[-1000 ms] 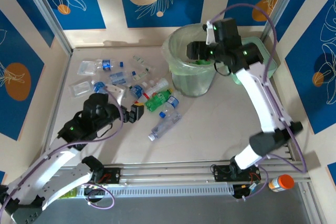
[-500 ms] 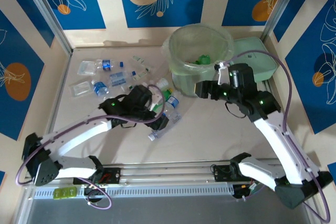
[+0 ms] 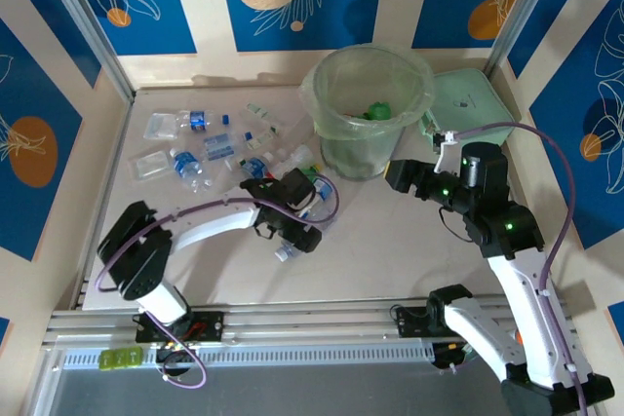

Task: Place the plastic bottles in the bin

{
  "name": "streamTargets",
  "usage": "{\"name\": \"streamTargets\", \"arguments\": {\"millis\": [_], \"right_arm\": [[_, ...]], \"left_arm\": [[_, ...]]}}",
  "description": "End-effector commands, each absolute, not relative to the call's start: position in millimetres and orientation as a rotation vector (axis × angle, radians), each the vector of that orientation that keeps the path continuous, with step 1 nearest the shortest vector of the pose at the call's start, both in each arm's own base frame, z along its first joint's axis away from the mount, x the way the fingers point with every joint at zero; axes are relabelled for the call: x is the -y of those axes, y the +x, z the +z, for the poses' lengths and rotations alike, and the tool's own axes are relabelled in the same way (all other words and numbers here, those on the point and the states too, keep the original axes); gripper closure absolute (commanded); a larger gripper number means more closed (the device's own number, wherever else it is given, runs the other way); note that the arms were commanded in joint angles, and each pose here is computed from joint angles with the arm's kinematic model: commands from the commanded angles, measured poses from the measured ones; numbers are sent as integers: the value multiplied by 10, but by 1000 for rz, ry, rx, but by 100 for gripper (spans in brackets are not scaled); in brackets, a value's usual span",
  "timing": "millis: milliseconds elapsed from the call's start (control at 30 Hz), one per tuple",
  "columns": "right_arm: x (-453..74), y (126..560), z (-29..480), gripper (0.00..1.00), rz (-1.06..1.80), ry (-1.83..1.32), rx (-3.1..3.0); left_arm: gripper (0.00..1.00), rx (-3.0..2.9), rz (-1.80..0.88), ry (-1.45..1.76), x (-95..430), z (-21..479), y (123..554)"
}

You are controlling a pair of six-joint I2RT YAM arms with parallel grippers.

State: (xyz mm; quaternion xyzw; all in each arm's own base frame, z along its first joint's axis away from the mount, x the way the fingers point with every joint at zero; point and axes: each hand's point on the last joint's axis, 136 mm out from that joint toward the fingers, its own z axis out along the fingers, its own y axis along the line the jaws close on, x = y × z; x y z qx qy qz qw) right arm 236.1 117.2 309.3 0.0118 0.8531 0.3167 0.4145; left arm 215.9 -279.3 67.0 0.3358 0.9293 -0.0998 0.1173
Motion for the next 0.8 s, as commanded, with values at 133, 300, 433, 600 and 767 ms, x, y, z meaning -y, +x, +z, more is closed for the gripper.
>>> {"name": "streamTargets", "arguments": {"millis": [133,300,433,600,767], "right_arm": [[-1275,2286,3187,22,924,7,-2117],[-1265,2270,3162,22,924,9,-2121],[-1253,2276,3143,22,916,13,-2121],[-1253,2268,3177,22,923,17,-2116],[-1277,2225,3244,22,949,8,-2112]], "left_arm": [[9,-2771,-277,1010,2893,392,2154],[25,-2773,-270,1023,2888,362,2147],[35,-2776,-293,1042,2924,357,2115],[42,-2760,-320,1045,2944,445,2093],[42,-2673,-409,1026,2996,836,2095]]}}
